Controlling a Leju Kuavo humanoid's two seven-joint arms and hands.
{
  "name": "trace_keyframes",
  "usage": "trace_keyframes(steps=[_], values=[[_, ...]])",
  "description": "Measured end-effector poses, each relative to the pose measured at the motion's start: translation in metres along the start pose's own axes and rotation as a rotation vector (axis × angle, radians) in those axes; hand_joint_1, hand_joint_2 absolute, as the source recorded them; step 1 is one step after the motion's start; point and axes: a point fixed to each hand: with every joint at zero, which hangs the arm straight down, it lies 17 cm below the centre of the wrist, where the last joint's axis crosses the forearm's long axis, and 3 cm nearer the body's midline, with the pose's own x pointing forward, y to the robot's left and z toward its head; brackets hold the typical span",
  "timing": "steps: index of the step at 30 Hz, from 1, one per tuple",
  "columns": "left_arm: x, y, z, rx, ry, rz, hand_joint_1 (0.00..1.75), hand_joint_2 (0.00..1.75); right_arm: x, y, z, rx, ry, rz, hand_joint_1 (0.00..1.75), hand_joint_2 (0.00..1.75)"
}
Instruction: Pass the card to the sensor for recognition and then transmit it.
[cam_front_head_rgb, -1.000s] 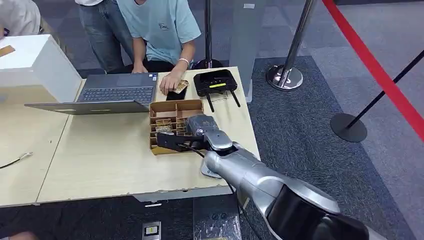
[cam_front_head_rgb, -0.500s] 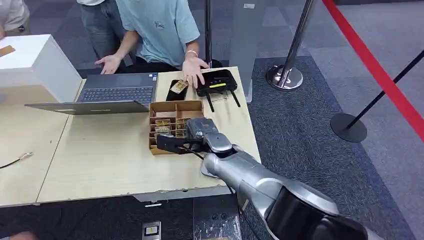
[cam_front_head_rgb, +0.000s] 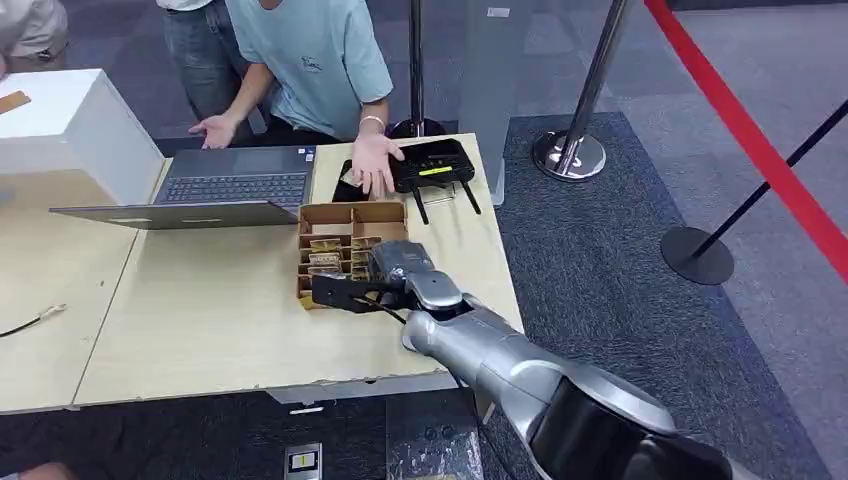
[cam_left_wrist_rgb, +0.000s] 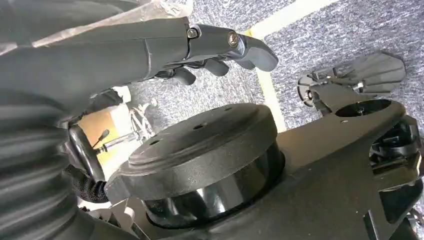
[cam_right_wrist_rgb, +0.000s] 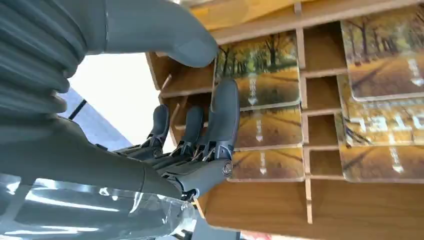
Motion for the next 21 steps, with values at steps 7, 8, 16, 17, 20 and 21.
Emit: trace_keyframes(steps=[7, 8, 16, 17, 20, 21], values=[[-0.001, -0.001, 0.000, -0.003, 0.003, 0.000, 0.00, 1.75, 0.008, -0.031, -0.006, -0.047, -0.016, 0.011, 0.94, 1.75], [-0.001, -0.001, 0.000, -0.003, 0.003, 0.000, 0.00, 1.75, 0.010, -0.036, -0.007, -0.054, -0.019, 0.014, 0.91, 1.75], [0.001, -0.001, 0.000, -0.003, -0.008, 0.000, 0.00, 1.75, 0.025, -0.056, -0.010, -0.082, -0.041, 0.020, 0.91, 1.75], [0.001, -0.001, 0.000, -0.003, -0.008, -0.001, 0.00, 1.75, 0.027, -0.057, -0.010, -0.083, -0.043, 0.019, 0.93, 1.75], [0.002, -0.001, 0.000, -0.003, -0.009, 0.000, 0.00, 1.75, 0.033, -0.056, -0.009, -0.078, -0.051, 0.018, 0.91, 1.75], [0.002, -0.001, 0.000, -0.003, -0.009, 0.000, 0.00, 1.75, 0.034, -0.055, -0.009, -0.078, -0.053, 0.017, 0.91, 1.75]])
